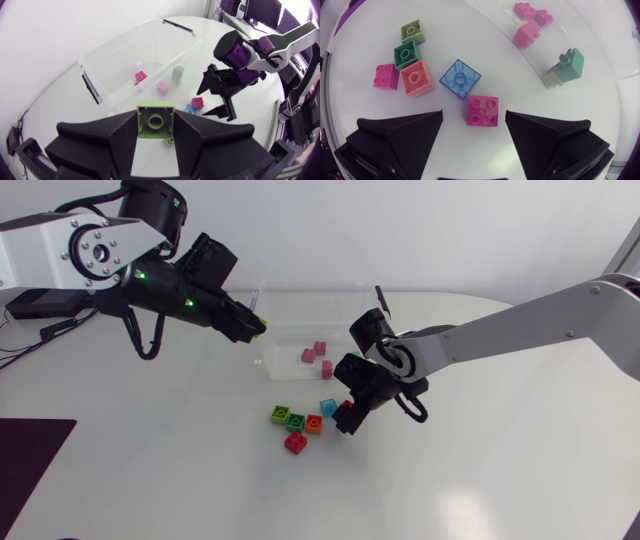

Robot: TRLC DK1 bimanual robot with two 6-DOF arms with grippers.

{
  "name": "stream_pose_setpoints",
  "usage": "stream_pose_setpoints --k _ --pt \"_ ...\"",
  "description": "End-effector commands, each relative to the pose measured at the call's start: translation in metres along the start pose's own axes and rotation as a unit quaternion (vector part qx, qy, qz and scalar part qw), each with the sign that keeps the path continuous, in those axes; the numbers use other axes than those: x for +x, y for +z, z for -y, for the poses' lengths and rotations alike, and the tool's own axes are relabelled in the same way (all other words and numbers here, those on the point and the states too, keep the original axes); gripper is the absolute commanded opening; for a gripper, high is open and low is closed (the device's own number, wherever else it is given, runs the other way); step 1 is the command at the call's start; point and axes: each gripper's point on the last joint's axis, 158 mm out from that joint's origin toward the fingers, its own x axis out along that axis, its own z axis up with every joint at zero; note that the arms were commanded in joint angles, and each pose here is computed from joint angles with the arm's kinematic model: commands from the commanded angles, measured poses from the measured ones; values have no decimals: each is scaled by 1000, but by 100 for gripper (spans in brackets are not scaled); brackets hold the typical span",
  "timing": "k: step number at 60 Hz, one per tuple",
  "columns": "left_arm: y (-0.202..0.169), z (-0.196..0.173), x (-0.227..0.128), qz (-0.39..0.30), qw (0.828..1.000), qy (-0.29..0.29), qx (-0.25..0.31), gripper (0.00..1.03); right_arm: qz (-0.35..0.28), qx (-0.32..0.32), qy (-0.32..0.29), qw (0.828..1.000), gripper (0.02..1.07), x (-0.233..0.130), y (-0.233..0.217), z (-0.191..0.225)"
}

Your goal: Pick up the duplo bricks and place them in the container

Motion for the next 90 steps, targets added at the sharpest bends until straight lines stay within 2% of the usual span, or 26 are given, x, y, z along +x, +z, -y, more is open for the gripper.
stream_pose_setpoints --k 1,4,16,19,31,33,35,36,37,40,44,51,59,67,73,79,90 --pt "18 -3 -7 32 999 1 -10 25 0 -5 0 1000 80 8 1 7" --pt "23 -3 -5 44 999 1 -10 25 3 -5 4 1000 74 10 1 7" --pt "42 -11 13 83 996 8 -19 25 1 -3 8 1000 29 19 -3 12" --pt "44 -14 20 88 996 9 -18 25 1 -4 7 1000 21 17 -3 11" --pt "50 -28 51 93 995 9 -36 27 13 -8 -2 1000 20 -21 -1 7" --pt "52 -30 55 95 995 10 -41 30 16 -9 -2 1000 20 -28 1 6" --pt "55 -33 59 98 994 11 -45 40 19 -9 -4 1000 20 -37 2 6" --pt "56 -34 62 99 994 11 -46 53 23 -11 -5 1000 20 -46 3 4" --pt "57 -34 63 99 994 11 -46 57 24 -12 -5 1000 20 -48 4 3" --pt "60 -36 67 106 993 12 -40 86 31 -12 -8 999 20 -60 7 2" --pt "63 -42 70 118 992 24 -35 98 49 -14 -17 999 20 -83 16 4" --pt "65 -51 61 128 991 36 -36 98 74 -17 -28 997 20 -116 34 8" --pt "65 -66 18 148 986 64 -42 98 126 -6 -53 991 20 -158 75 27" --pt "41 -44 -19 142 988 64 10 98 168 16 -71 983 20 -181 108 47" --pt "4 -19 -26 103 993 27 54 98 192 37 -81 977 20 -184 129 64" --pt "-30 -2 -19 61 994 -3 93 98 205 50 -87 974 20 -178 144 75" --pt "-74 30 4 7 982 -56 180 98 218 79 -103 967 21 -153 168 111"
